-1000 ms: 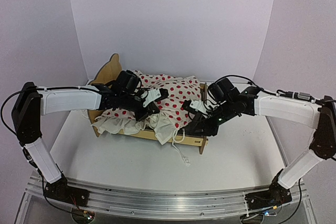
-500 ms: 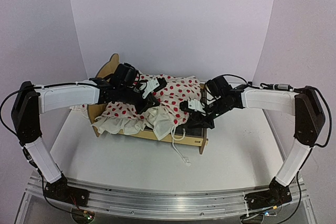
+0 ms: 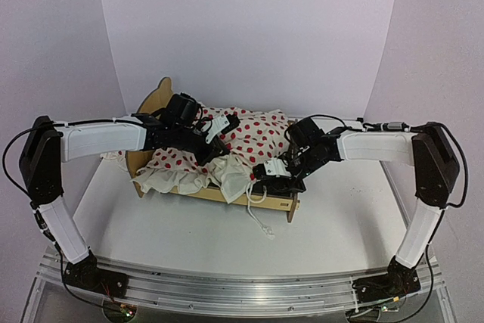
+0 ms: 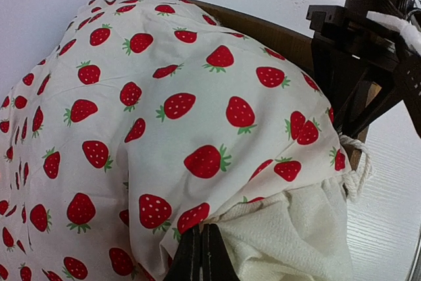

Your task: Set up the pet bed

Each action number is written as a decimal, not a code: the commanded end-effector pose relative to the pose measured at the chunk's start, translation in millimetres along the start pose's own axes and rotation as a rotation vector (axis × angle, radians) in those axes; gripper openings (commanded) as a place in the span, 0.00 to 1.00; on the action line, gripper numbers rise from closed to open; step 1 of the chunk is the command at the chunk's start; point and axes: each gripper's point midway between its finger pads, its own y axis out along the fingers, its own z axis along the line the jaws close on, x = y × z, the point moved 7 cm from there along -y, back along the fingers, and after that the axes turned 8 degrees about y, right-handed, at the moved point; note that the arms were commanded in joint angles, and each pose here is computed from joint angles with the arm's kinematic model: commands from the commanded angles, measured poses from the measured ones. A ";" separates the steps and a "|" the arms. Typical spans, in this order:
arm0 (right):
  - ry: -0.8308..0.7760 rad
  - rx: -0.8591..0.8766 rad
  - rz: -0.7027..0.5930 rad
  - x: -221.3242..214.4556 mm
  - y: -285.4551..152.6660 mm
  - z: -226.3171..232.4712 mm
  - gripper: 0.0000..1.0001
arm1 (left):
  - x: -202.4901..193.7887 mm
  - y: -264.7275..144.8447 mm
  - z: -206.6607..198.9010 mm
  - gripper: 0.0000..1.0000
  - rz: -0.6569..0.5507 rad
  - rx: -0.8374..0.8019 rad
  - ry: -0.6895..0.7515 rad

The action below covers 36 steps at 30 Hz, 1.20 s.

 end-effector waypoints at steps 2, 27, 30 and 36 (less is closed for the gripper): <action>-0.097 0.007 -0.013 12.5 4.5 -5.6 0.33 | 15.2 -3.6 13.8 0.00 -0.035 0.034 0.006; 0.169 0.162 0.049 19.9 -0.3 4.1 0.00 | 7.4 -1.1 11.5 0.00 -0.024 0.035 0.022; 0.401 0.225 0.046 25.2 -5.8 0.1 0.00 | 7.9 -0.6 11.6 0.00 -0.031 0.035 0.022; 0.720 0.352 0.013 26.1 -2.6 -1.6 0.00 | 6.8 -1.7 10.4 0.00 -0.030 0.032 0.020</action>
